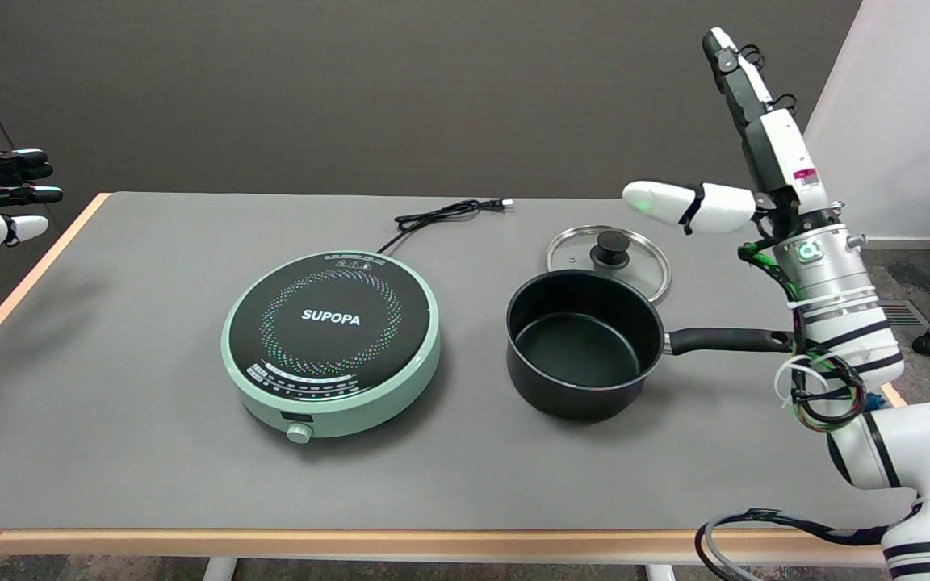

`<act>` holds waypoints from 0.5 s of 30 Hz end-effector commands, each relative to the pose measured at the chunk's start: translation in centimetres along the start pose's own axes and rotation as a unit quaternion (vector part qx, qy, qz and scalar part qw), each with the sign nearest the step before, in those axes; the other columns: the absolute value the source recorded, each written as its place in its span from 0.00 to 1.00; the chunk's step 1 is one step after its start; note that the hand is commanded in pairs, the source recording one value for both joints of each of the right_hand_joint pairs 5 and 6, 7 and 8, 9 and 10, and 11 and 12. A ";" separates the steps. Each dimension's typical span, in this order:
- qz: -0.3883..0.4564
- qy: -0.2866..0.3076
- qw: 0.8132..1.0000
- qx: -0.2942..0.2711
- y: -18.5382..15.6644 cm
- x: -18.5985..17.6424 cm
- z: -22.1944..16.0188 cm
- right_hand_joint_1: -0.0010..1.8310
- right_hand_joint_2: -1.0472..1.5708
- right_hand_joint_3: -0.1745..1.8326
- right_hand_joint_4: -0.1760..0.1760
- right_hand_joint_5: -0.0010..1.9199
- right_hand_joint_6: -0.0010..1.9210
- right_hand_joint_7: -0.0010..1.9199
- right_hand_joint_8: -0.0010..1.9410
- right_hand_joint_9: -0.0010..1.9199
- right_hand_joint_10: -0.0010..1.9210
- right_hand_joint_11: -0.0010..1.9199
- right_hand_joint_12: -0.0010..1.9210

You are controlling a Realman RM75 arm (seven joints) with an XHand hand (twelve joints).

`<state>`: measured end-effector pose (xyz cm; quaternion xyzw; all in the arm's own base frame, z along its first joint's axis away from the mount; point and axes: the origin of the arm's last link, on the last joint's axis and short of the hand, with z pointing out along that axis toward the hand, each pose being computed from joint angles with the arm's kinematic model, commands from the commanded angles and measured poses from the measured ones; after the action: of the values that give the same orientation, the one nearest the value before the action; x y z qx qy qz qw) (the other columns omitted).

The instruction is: Place the soup pot onto the table.

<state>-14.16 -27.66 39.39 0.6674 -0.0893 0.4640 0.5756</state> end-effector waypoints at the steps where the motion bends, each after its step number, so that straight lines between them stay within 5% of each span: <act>1: 0.094 0.017 0.993 -0.064 1.9 -0.9 0.1 0.41 0.56 0.18 0.09 0.03 0.03 0.03 0.03 0.03 0.03 0.03 0.03; 15: 0.115 0.006 0.993 -0.041 1.7 -2.4 1.8 0.41 0.56 0.17 0.13 0.04 0.04 0.04 0.04 0.04 0.04 0.04 0.04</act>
<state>-15.63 -28.97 39.51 0.6325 -0.1531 0.5052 0.5668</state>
